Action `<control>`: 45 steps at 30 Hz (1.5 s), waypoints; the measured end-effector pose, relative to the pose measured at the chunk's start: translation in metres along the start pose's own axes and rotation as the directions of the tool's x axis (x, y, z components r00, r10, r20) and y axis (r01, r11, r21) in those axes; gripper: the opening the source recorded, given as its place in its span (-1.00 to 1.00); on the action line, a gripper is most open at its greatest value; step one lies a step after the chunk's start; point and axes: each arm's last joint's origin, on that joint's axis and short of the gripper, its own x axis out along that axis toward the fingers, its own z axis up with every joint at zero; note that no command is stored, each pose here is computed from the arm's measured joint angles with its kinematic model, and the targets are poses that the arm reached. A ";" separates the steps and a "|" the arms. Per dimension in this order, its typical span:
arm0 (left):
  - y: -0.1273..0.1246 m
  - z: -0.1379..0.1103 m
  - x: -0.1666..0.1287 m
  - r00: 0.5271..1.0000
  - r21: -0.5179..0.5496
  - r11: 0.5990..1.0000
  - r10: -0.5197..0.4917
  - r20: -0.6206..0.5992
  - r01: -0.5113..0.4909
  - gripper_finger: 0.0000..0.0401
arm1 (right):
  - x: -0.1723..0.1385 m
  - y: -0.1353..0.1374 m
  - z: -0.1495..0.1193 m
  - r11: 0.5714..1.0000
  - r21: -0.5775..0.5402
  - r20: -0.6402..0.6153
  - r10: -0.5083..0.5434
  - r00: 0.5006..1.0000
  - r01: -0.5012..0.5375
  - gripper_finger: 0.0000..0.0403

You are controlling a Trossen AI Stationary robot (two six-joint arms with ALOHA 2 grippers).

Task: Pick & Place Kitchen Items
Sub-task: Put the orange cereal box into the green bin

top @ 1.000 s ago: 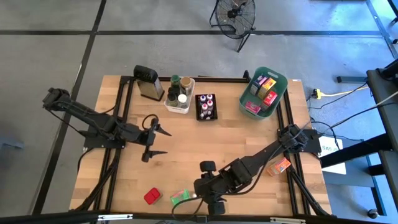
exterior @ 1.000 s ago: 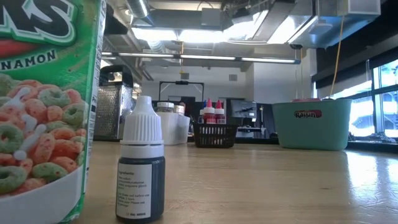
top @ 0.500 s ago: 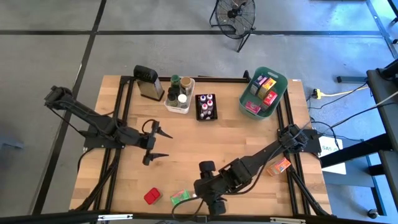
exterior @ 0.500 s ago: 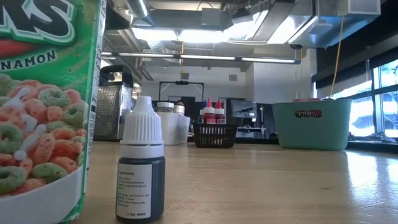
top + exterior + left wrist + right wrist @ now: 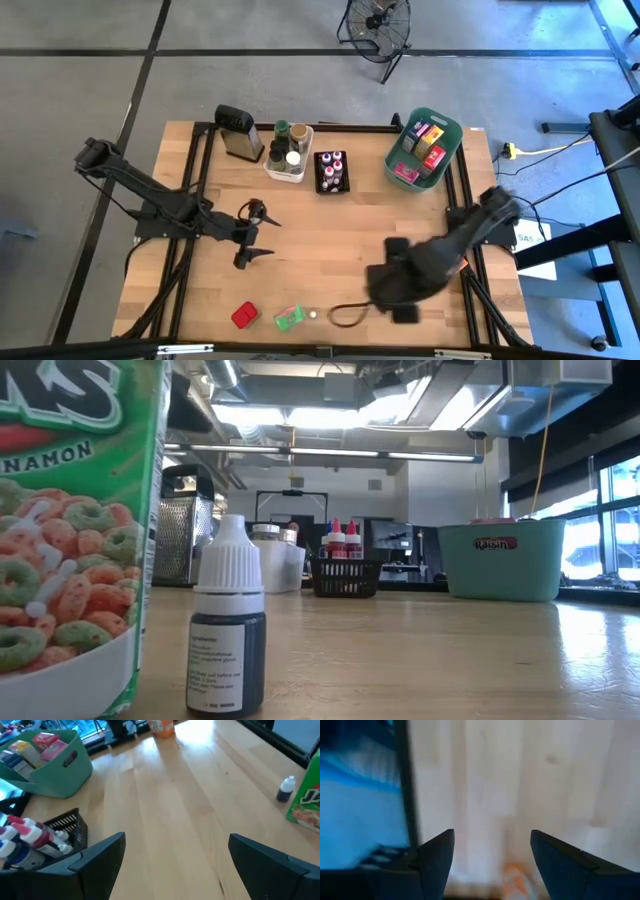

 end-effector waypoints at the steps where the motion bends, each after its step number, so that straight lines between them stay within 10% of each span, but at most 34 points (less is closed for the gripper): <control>1: 0.000 0.000 0.001 1.000 -0.001 1.000 -0.001 0.002 0.001 0.74 | -0.005 -0.002 -0.014 0.999 -0.040 0.003 -0.022 1.000 0.022 0.31; 7: -0.002 0.000 0.007 1.000 0.002 1.000 -0.011 -0.009 0.011 0.74 | -0.038 -0.027 -0.103 0.992 -0.071 0.147 -0.097 0.984 0.108 0.31; 14: -0.002 -0.002 0.008 1.000 0.007 1.000 -0.010 -0.021 0.010 0.74 | -0.004 -0.062 -0.174 1.000 -0.010 0.139 -0.023 0.990 0.025 0.31; 45: -0.002 0.000 0.008 1.000 -0.004 1.000 -0.012 0.004 0.012 0.74 | 0.018 -0.054 -0.175 0.981 0.116 0.090 0.148 0.985 -0.158 0.31</control>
